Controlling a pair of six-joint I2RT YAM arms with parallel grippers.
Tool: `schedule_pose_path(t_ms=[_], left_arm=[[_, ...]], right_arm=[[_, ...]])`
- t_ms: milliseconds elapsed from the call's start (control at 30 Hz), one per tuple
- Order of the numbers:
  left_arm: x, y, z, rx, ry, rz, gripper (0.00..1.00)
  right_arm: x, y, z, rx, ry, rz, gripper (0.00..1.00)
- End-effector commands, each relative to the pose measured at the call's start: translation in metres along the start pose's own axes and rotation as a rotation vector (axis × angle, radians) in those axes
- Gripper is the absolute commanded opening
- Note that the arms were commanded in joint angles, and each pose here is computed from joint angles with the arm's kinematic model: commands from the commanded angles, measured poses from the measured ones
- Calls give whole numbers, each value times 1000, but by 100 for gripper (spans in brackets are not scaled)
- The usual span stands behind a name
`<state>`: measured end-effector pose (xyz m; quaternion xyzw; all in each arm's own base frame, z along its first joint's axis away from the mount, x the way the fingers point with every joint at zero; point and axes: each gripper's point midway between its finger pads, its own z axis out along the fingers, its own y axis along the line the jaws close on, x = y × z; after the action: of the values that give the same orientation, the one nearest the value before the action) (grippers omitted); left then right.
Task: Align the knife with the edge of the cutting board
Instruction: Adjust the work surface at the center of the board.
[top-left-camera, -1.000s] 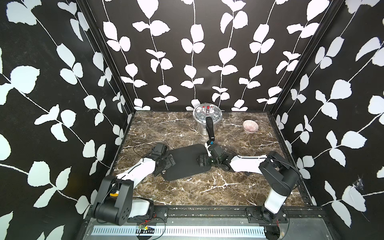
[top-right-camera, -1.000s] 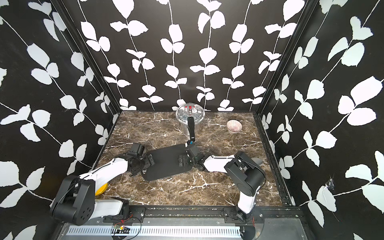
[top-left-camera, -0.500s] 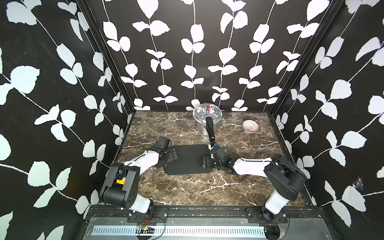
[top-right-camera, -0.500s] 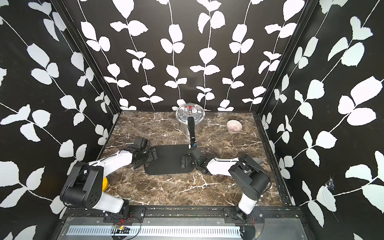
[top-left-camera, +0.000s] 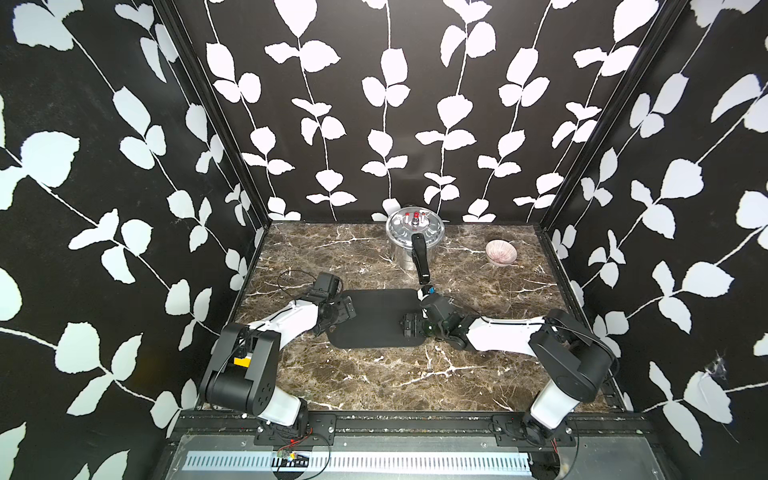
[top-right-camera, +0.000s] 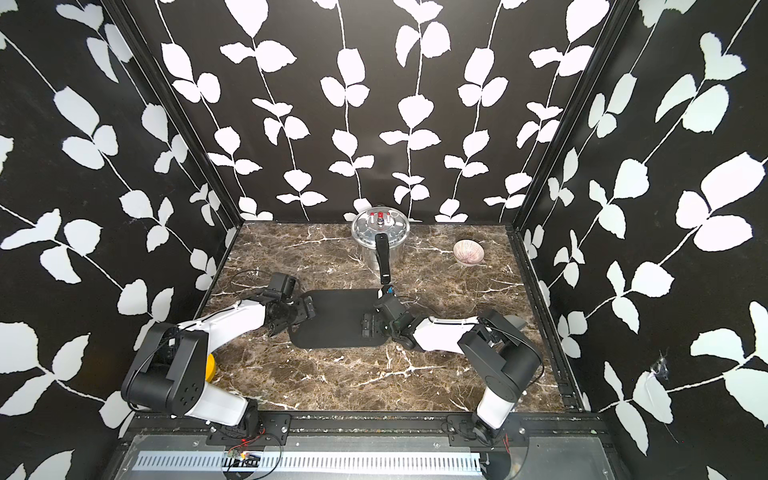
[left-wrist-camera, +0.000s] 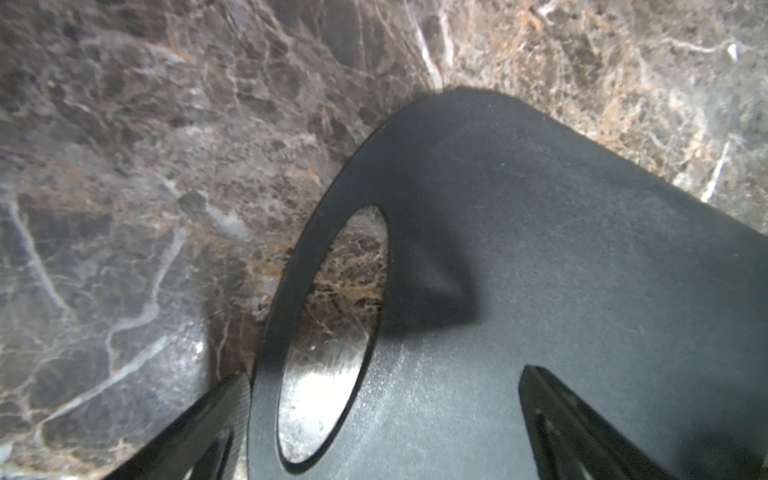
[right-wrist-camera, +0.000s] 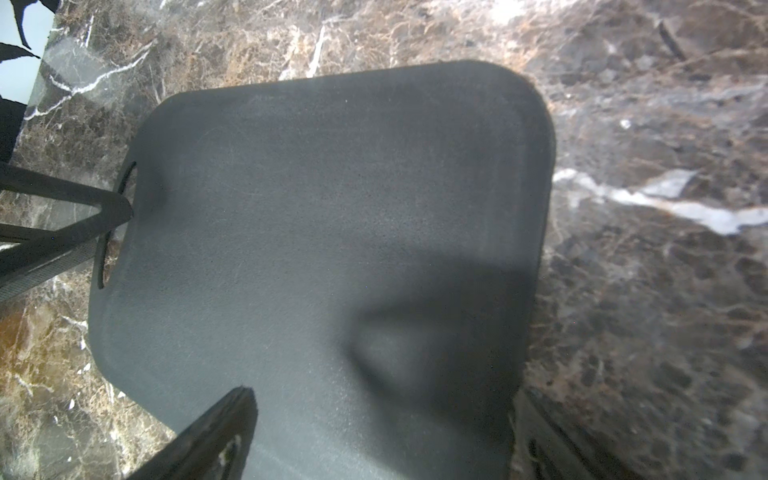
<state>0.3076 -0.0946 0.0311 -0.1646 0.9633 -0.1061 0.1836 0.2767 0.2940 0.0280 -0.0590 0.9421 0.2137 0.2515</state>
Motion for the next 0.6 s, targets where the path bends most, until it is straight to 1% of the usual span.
schedule_pose_path(t_ms=[0,367,567], left_arm=[[16,-18,2,93,85,0,99],[14,-21,3,103,85,-5,98],[6,-27,7,109,77,-3,98]], right_arm=[[6,14,-3,-36,38,-7,98],[4,13,1,-26,42,-16,98],[-9,11,4,-13,20,-22,98]])
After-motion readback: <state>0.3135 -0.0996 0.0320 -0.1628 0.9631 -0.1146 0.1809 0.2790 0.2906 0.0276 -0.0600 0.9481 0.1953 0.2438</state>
